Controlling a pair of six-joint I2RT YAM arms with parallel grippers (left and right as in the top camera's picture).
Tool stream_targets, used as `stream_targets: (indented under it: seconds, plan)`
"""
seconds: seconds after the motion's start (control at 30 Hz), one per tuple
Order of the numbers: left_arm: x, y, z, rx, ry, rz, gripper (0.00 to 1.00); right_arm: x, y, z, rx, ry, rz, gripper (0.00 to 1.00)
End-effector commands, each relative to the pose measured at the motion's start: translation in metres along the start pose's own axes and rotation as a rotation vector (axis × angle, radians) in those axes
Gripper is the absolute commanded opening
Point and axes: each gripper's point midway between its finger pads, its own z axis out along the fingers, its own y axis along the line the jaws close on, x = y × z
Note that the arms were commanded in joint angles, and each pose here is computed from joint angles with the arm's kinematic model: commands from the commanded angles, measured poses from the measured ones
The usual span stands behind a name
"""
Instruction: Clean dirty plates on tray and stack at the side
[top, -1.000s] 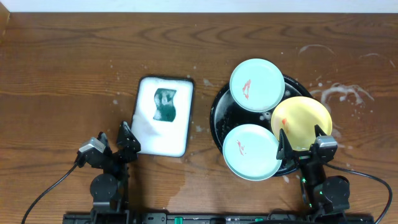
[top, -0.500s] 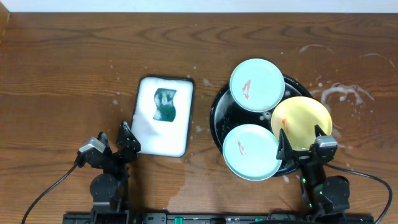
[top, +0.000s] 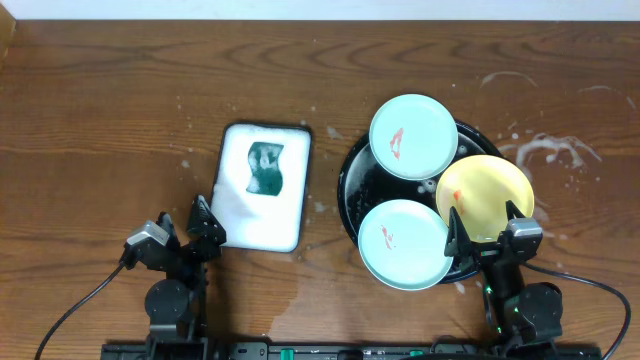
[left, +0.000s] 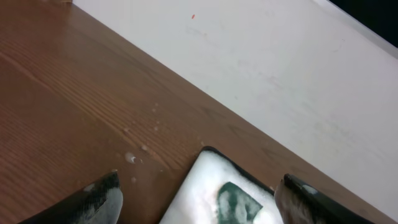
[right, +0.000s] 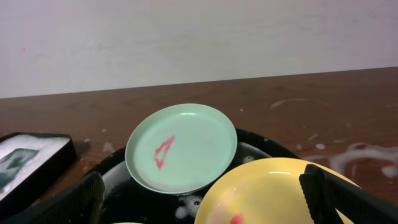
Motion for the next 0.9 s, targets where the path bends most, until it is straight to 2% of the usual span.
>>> stream_targets:
  seconds: [0.0,0.03,0.13,0.27,0.37,0.43,0.5,0.67,0.87]
  plan:
    - [0.022,0.002,0.001,0.017,0.087,-0.047,0.82,0.003,0.009,0.0,-0.048,0.014,0.055,0.99]
    - [0.031,-0.009,-0.001,0.078,0.138,-0.056,0.82,0.006,0.013,0.0,-0.07,0.027,0.074,0.99]
    - [0.03,-0.032,-0.004,0.2,0.161,-0.076,0.82,-0.006,0.023,-0.001,-0.13,-0.007,0.173,0.99]
    - [0.021,-0.048,-0.009,0.273,0.153,-0.07,0.82,-0.029,0.042,-0.007,-0.24,-0.074,0.198,0.99]
    - [-0.004,-0.064,-0.015,0.307,0.108,-0.056,0.82,-0.062,0.05,-0.016,-0.268,-0.135,0.145,0.99]
    - [-0.027,-0.082,-0.023,0.342,0.086,0.023,0.82,-0.091,0.054,-0.025,-0.264,-0.165,0.069,0.99]
    - [-0.045,-0.09,-0.026,0.314,0.104,0.089,0.82,-0.116,0.056,-0.031,-0.248,-0.153,0.024,0.99]
    - [-0.065,-0.105,-0.02,0.191,0.333,0.136,0.82,-0.145,0.068,-0.019,-0.255,0.056,-0.012,0.99]
    - [-0.058,-0.106,-0.001,-0.003,0.696,0.182,0.82,-0.134,0.087,0.017,-0.314,0.45,0.036,0.99]
